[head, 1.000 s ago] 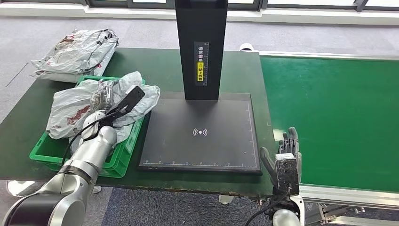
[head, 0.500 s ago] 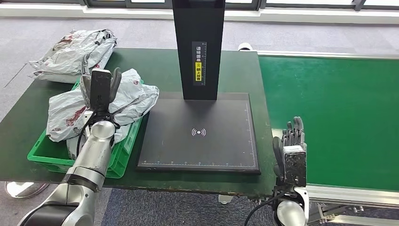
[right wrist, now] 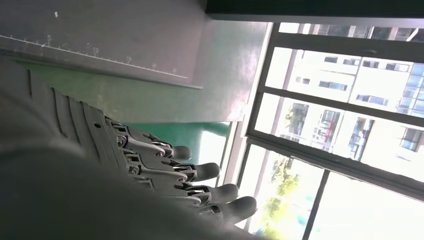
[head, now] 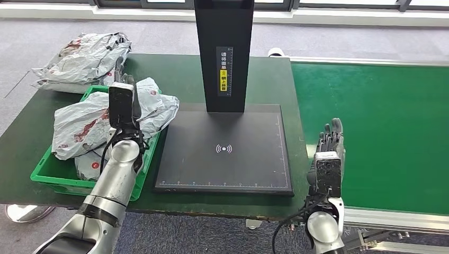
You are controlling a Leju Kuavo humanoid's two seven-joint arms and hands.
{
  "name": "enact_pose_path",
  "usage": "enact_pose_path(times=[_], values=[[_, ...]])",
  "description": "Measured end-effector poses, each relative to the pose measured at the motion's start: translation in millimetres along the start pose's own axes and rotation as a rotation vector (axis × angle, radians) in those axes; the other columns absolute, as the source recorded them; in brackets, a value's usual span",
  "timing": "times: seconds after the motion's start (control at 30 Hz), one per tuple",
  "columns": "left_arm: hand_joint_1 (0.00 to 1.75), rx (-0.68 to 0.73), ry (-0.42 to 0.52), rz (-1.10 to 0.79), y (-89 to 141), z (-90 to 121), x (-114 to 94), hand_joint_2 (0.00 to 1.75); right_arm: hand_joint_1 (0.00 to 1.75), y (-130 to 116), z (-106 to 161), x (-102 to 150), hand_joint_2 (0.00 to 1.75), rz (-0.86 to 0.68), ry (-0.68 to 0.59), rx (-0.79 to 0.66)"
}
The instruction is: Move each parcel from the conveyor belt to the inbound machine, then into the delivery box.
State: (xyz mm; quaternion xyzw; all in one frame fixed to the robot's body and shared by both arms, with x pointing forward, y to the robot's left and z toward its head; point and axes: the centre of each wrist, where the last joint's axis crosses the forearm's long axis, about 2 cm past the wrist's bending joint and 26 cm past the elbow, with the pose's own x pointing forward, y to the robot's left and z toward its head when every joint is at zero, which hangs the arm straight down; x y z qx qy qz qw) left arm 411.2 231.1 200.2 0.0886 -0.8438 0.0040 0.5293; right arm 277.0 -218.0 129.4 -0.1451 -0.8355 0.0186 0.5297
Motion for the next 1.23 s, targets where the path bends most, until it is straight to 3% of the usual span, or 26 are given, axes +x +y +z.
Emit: enact_pose_path(times=[0.03,0.13,0.17,0.27,0.4,0.67,1.07,1.23], values=[[0.0,-0.005,-0.003,0.003,-2,1,1,0.0,0.0,1,0,0,0.0,0.0,-0.001,0.002],[0.0,-0.017,-0.008,0.015,-5,2,2,0.0,0.0,2,0,0,1.31,0.003,-0.002,0.007],[0.0,-0.027,-0.01,0.024,-6,3,3,0.0,0.0,2,0,0,1.31,0.008,-0.007,0.006],[0.0,-0.089,-0.019,0.066,-16,10,3,0.0,0.0,5,-3,3,0.0,0.041,-0.063,-0.019],[0.0,-0.14,-0.026,0.094,-45,30,5,0.0,0.0,21,-15,18,0.0,0.047,-0.127,-0.057],[0.0,-0.262,-0.008,-0.016,-94,61,13,0.0,0.0,71,-37,57,0.0,-0.072,-0.088,0.016],[0.0,-0.334,0.041,0.039,-115,70,18,0.0,0.0,89,-35,57,0.0,-0.196,-0.054,0.049],[0.0,-0.363,0.045,0.069,-124,77,15,0.0,0.0,86,-25,53,0.0,-0.165,-0.061,0.025]])
